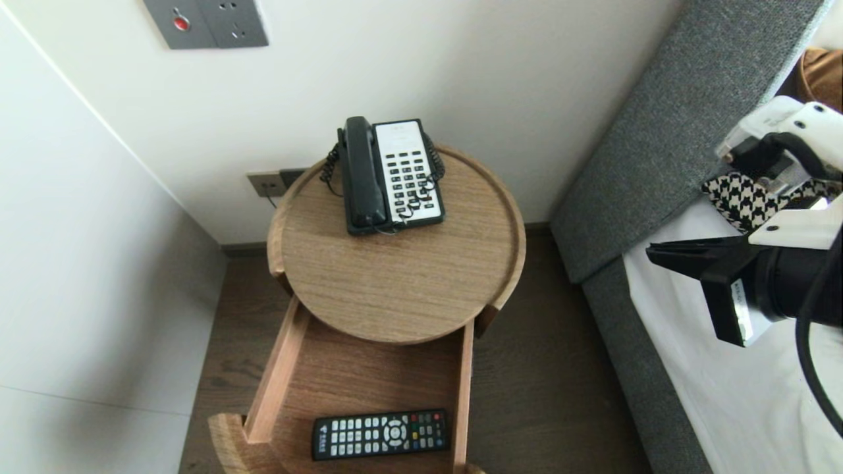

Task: Open the nightstand drawer

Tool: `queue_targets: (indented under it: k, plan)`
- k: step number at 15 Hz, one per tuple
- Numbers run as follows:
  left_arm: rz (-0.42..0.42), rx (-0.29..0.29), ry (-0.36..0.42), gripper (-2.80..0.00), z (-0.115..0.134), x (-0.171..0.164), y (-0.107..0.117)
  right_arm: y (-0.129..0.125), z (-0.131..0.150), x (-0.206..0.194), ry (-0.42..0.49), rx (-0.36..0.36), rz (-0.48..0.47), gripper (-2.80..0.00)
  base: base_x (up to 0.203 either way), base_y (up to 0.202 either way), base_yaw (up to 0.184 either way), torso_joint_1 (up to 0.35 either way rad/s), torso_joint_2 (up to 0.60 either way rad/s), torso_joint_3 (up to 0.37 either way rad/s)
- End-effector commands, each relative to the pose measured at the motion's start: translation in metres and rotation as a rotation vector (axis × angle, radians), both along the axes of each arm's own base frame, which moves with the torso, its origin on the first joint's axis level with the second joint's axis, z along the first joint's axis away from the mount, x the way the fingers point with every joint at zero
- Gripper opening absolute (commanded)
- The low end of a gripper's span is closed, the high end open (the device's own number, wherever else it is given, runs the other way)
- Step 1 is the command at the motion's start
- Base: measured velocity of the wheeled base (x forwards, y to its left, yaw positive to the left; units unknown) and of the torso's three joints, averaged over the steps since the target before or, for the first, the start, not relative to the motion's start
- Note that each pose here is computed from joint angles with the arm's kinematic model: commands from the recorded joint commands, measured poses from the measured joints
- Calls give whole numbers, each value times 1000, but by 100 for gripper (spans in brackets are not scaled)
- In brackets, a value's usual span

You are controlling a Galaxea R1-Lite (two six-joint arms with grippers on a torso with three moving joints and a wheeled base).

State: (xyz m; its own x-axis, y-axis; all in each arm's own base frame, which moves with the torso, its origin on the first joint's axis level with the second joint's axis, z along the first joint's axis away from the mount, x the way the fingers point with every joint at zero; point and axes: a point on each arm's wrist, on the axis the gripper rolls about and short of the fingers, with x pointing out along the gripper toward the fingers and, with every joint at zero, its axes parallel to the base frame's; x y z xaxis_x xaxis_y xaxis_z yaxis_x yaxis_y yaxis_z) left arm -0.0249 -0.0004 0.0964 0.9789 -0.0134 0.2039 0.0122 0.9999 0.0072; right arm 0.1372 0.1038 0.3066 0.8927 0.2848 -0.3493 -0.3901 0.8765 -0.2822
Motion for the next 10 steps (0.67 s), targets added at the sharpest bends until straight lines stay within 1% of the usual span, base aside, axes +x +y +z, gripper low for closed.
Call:
queue_targets:
  k: [1,3,4,8,10]
  plan:
    - [0,0,37,-280,-11,3,0,0,3,2,-7,-11,-17,-280,0,0,0,0,0,0]
    - [1,0,37,-280,-11,3,0,2,7,-1,-27,-43,-61,-280,0,0,0,0,0,0]
    - [0,0,37,-280,-11,3,0,1,10,-4,-21,-61,-73,-280,0,0,0,0,0,0]
    - [1,0,37,-280,-11,3,0,-8,30,-16,57,-164,-90,-280,0,0,0,0,0,0]
    - [0,0,37,-280,-11,3,0,-3,35,-12,111,-222,-88,-280,0,0,0,0,0,0]
